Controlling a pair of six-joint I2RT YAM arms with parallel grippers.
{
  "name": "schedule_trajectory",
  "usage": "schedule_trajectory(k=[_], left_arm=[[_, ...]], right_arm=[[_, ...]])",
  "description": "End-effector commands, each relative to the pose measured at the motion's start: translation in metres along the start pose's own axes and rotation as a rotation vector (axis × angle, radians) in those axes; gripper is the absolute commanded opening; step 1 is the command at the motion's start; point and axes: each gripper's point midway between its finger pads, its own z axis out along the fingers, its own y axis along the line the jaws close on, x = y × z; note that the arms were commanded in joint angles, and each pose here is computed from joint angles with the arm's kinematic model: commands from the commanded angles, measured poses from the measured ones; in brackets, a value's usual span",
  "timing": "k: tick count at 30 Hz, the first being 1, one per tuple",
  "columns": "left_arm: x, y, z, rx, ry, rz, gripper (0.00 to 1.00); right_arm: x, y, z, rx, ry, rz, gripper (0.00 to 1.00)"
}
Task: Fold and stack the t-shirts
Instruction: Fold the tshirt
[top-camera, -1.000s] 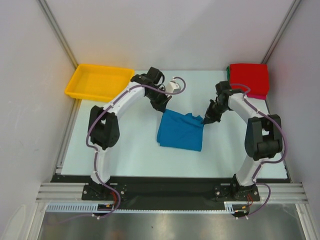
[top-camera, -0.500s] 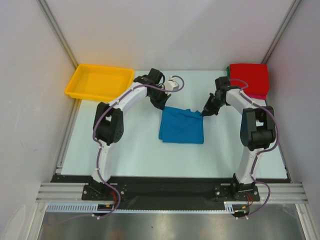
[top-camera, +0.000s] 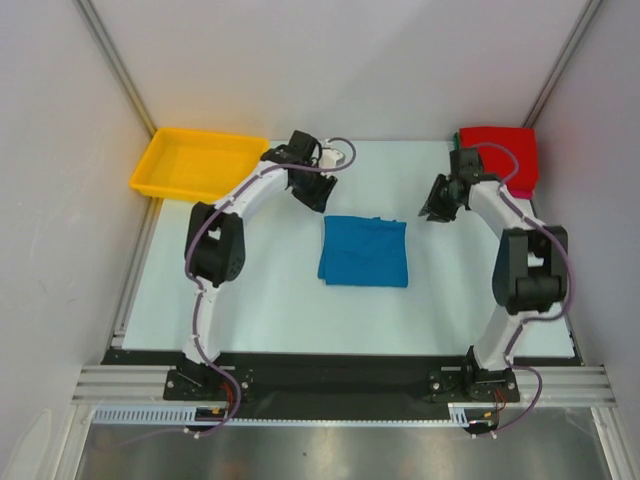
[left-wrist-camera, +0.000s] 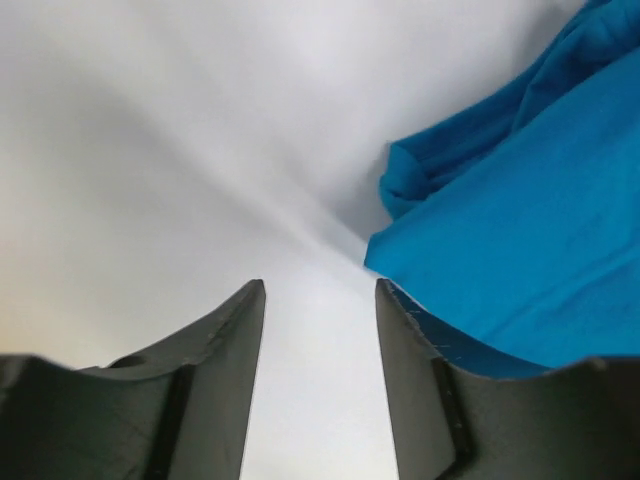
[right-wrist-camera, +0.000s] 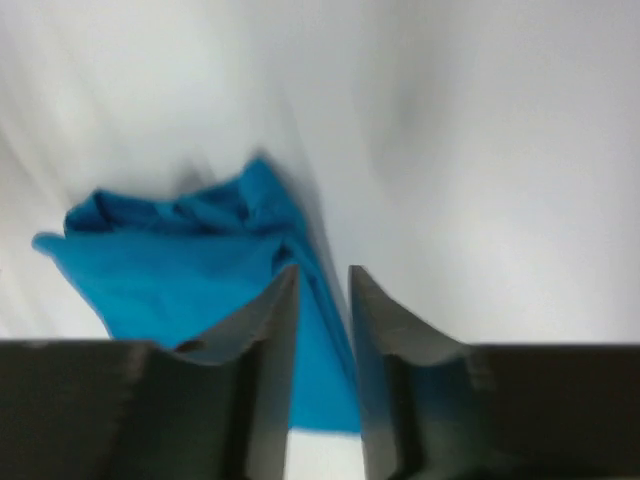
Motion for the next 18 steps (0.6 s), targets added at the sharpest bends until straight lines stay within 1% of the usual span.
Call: schedule_trajectory(k=[1, 2, 3, 4, 5, 6, 8, 9, 12, 13, 14, 16, 18], left_arm=[[-0.044, -0.013, -0.076, -0.002, -0.189, -0.029, 0.51], [-0.047, -0.034, -0.088, 0.037, -0.231, 0.012, 0.51], [-0.048, -0.050, -0.092, 0.088, -0.251, 0.043, 0.51], [-0.047, -0.076, -0.090, 0.170, -0.258, 0.073, 0.52], [-0.039, -0.086, -0.082, 0.208, -0.238, 0.076, 0.50], [-0.035, -0.095, -0.075, 0.238, -0.222, 0.084, 0.48], [-0.028, -0.106, -0.057, 0.269, -0.182, 0.080, 0.41], [-0.021, -0.107, -0.041, 0.283, -0.144, 0.048, 0.39], [-0.026, -0.104, -0.028, 0.284, -0.135, 0.029, 0.38], [-0.023, -0.101, -0.016, 0.280, -0.120, 0.023, 0.38], [-0.030, -0.098, -0.013, 0.269, -0.138, 0.033, 0.38], [-0.032, -0.090, 0.001, 0.245, -0.130, 0.035, 0.38], [-0.035, -0.079, 0.011, 0.209, -0.123, 0.015, 0.38]], right_arm=[[0.017, 0.021, -0.055, -0.061, -0.105, -0.131, 0.28], [0.039, 0.032, -0.059, -0.108, -0.101, -0.150, 0.21], [0.047, 0.041, -0.061, -0.148, -0.102, -0.156, 0.12], [0.059, 0.053, -0.062, -0.218, -0.074, -0.157, 0.08], [0.062, 0.063, -0.059, -0.265, -0.077, -0.122, 0.06], [0.074, 0.061, -0.046, -0.269, -0.033, -0.104, 0.03], [0.078, 0.062, -0.030, -0.270, 0.002, -0.072, 0.00], [0.076, 0.064, -0.016, -0.263, 0.023, -0.059, 0.00], [0.065, 0.069, 0.002, -0.268, 0.035, -0.070, 0.00], [0.056, 0.072, 0.013, -0.263, 0.033, -0.072, 0.00], [0.050, 0.073, 0.017, -0.255, 0.028, -0.072, 0.00], [0.035, 0.076, 0.029, -0.253, 0.016, -0.068, 0.00], [0.029, 0.075, 0.039, -0.243, 0.018, -0.061, 0.00]])
